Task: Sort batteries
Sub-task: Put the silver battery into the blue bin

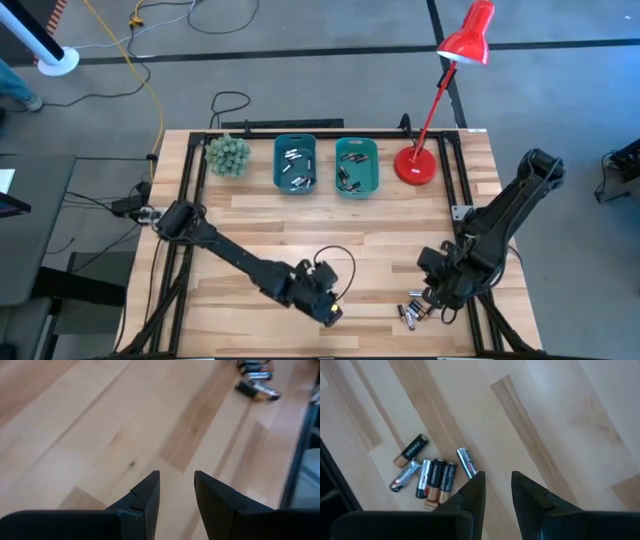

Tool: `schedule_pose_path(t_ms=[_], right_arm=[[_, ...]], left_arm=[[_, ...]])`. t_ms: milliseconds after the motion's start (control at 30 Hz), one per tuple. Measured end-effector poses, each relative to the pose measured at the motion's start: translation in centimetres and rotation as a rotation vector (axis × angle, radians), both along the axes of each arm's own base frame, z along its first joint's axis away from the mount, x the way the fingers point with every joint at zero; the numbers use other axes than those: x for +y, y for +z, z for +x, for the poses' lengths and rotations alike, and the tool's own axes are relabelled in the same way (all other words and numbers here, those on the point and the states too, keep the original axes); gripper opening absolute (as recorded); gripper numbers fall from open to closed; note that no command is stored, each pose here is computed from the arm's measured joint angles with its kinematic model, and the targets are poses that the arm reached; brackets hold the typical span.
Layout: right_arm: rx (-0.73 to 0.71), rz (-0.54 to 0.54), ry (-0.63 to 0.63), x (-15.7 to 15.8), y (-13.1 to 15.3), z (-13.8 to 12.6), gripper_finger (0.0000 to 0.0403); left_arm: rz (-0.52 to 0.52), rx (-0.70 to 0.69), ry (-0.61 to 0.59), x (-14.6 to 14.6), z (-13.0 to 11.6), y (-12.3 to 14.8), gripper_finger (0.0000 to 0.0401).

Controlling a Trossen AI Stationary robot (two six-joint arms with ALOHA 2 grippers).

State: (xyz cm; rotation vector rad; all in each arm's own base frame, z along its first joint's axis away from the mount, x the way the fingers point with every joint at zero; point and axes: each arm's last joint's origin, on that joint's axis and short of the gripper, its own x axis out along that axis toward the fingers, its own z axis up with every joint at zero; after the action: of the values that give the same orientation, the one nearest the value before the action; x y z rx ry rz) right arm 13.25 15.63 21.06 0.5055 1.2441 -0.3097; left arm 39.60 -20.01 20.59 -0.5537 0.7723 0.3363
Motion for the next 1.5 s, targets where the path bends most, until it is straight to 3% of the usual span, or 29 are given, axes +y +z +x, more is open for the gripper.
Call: schedule_pose_path(t_ms=[200, 300, 600, 733, 900, 1500], right_arm=[[-0.016, -0.054, 0.204, 1.1, -1.0, 0.6, 0.0116], [-0.025, -0.049, 0.247, 1.7, -1.4, 0.9, 0.0125], [0.03, -0.048, 0.295, 2.8, -2.5, 0.5, 0.0203], [0.043, -0.099, 0.423, 3.4, -3.2, 0.2, 0.0228], [0.066, -0.135, 0.494, 3.9, -4.0, 0.0, 0.0226], [0.151, -0.196, 0.429, 3.7, -7.1, 2.1, 0.0181]], left_arm=[[-0.039, -0.017, 0.033, -1.1, -0.6, 0.1, 0.0116], [-0.054, -0.022, 0.044, -1.5, -0.8, 0.1, 0.0116], [-0.048, -0.031, 0.055, -1.8, -0.9, 0.1, 0.0116], [-0.02, -0.046, 0.077, -1.6, -0.9, 0.2, 0.0116], [0.003, -0.053, 0.076, -1.5, -0.9, 0.2, 0.0116], [0.018, -0.053, 0.075, -1.4, -0.8, 0.2, 0.0116]])
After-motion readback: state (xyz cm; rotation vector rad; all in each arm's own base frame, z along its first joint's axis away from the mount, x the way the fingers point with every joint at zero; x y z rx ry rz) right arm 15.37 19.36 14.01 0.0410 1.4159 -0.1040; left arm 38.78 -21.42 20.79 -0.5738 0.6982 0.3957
